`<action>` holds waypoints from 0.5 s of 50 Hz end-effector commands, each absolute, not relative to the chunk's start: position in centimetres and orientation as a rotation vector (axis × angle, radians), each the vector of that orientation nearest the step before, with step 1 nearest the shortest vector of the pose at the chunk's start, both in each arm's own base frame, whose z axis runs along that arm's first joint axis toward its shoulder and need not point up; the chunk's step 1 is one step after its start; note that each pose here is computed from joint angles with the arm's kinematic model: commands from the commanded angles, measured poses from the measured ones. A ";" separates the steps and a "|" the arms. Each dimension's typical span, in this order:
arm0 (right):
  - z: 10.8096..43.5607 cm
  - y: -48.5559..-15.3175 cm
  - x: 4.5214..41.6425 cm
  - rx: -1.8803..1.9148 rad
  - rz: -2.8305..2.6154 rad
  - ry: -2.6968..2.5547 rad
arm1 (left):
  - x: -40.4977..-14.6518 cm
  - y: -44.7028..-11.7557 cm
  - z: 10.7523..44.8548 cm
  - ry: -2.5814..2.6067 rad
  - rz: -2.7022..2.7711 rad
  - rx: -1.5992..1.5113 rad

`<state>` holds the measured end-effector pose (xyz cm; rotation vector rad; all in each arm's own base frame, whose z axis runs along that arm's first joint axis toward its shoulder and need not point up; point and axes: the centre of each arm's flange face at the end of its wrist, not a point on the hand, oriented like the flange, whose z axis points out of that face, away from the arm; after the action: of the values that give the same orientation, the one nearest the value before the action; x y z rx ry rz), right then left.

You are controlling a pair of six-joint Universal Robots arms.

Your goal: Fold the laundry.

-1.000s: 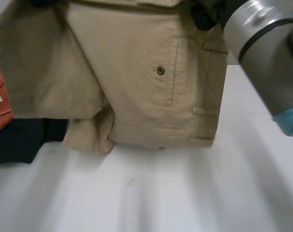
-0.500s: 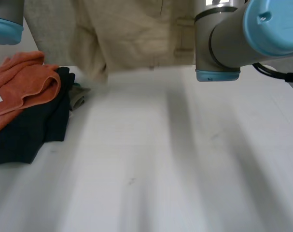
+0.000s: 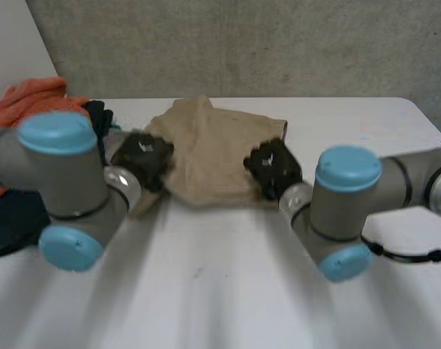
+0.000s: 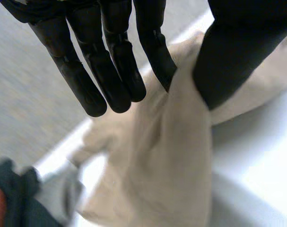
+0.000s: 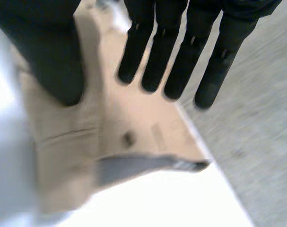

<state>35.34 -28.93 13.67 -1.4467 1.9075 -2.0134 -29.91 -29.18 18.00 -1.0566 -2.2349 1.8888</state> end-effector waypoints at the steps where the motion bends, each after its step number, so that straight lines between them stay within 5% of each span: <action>1: 12.4 -28.5 34.2 -1.423 -1.970 2.047 | -29.5 -28.1 17.1 -2.347 1.798 -1.144; 13: 19.9 -28.3 30.1 -1.031 -1.886 2.150 | -25.0 -28.5 24.4 -2.331 1.981 -0.846; 25: 18.0 -27.9 28.2 -0.999 -1.505 2.248 | -22.0 -31.0 19.8 -2.454 1.677 -0.663</action>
<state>28.48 -27.83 19.38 -0.9535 2.2384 -1.6254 -23.11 -29.34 22.97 -0.7424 -2.3823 1.8355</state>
